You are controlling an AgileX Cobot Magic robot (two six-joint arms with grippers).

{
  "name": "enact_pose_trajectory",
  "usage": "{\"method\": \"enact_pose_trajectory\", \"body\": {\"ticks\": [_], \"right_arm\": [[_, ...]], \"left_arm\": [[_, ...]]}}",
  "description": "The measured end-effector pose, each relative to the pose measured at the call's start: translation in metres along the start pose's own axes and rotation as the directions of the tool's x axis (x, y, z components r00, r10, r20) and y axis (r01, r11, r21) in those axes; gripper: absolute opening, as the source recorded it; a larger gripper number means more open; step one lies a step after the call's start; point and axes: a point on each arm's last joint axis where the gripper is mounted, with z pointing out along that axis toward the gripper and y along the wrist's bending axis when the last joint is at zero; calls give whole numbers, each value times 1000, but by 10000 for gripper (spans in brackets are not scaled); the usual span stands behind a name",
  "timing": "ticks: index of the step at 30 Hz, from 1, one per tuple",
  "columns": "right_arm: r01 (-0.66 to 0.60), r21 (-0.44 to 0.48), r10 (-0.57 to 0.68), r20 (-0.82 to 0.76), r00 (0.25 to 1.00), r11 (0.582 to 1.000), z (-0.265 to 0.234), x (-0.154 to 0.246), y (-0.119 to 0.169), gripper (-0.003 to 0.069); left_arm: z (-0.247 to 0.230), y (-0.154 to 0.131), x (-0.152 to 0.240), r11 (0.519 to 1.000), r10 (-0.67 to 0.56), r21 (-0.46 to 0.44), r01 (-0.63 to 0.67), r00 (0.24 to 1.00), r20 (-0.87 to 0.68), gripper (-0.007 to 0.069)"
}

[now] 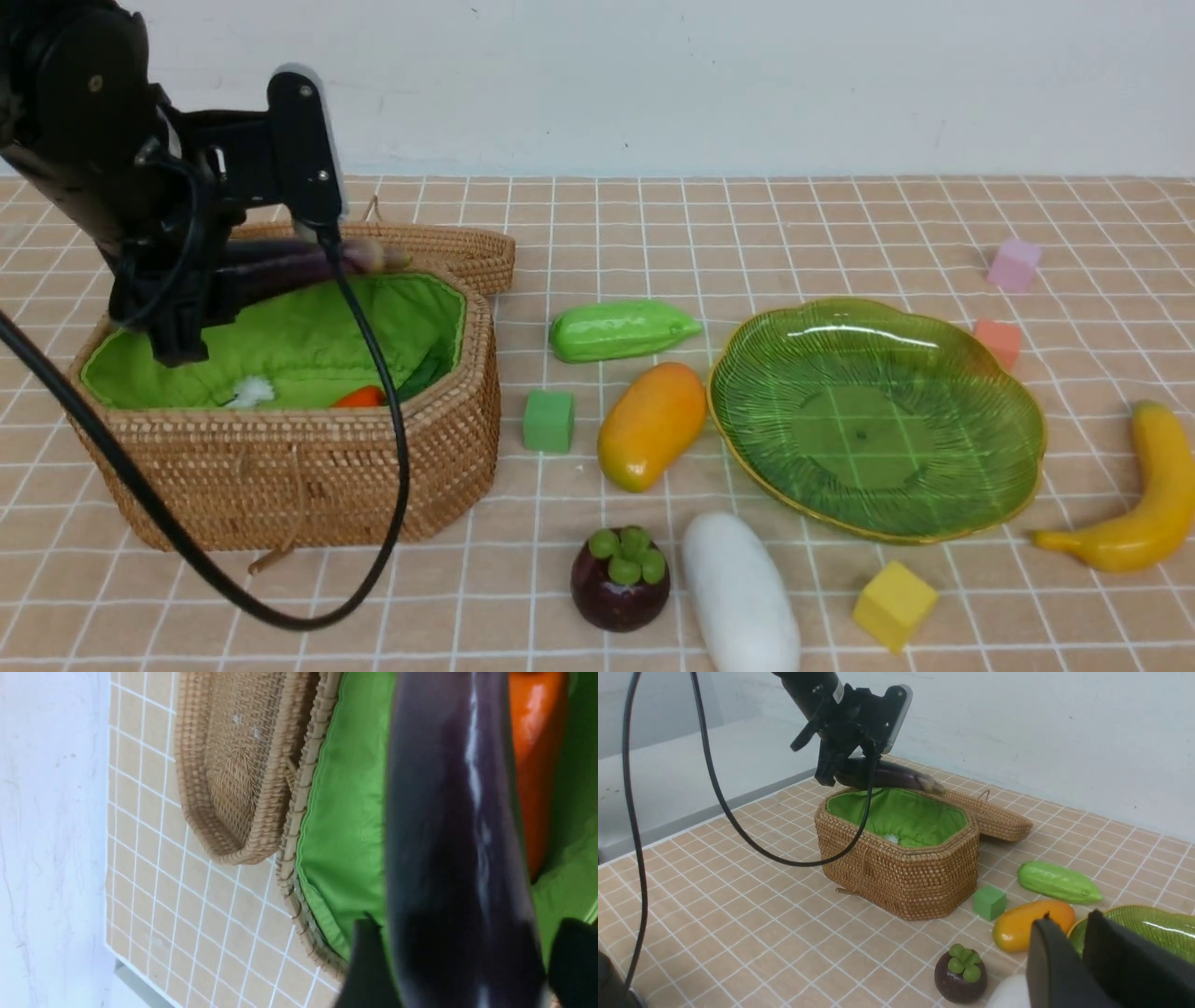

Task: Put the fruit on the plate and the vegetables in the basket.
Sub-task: Use the left arm to grab an eggplant and put it into the left basket, then grab a mangosteen with your left arm and put it on the plate on the right

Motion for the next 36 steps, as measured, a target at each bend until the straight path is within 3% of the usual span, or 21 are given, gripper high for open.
{"method": "enact_pose_trajectory", "body": {"ticks": [3,5,7,8,10,11,12,14,17,20,26,28,32,36], "right_arm": [[0,0,0,0,1000,1000,0,0,0,132],[0,-1,0,-2,1000,1000,0,0,0,132],[-13,-5,13,-9,1000,1000,0,1,0,132],[-28,-9,27,-16,999,1000,0,1,1,132],[-51,-18,51,-35,998,999,0,3,2,132],[-66,-24,64,-50,997,998,0,4,3,132],[-68,-26,67,-53,996,997,0,5,3,132],[-92,-45,87,-97,991,995,-1,8,5,132],[-99,-63,90,-139,986,993,-1,12,7,135],[-109,-78,94,-177,980,991,-2,15,9,139],[-116,-101,90,-231,969,988,-3,20,11,141],[-117,-105,89,-240,967,988,-3,21,12,141],[-117,-107,89,-242,966,987,-3,21,12,141],[-117,-107,89,-242,966,987,-3,21,12,141]], "left_arm": [[-8,-1,1,996,-84,8,84,996,20,577],[-17,-5,-1,968,-246,65,243,968,56,591],[-24,-10,-6,901,-421,152,406,902,91,560],[-28,-15,-12,841,-523,224,493,846,101,517],[-36,-24,-23,765,-611,322,557,787,90,437],[-41,-35,-34,726,-635,393,564,770,69,379],[-43,-38,-38,725,-631,408,555,773,68,356],[-54,-65,-64,681,-600,542,493,799,27,239],[-56,-95,-95,660,-526,636,399,850,14,210],[-42,-128,-131,686,-423,664,298,906,30,302],[17,-151,-166,823,-314,522,226,946,85,607],[33,-154,-171,841,-309,492,225,946,95,651],[60,-167,-177,845,-283,489,214,957,69,656],[82,-180,-178,844,-254,490,217,967,10,567]]}}
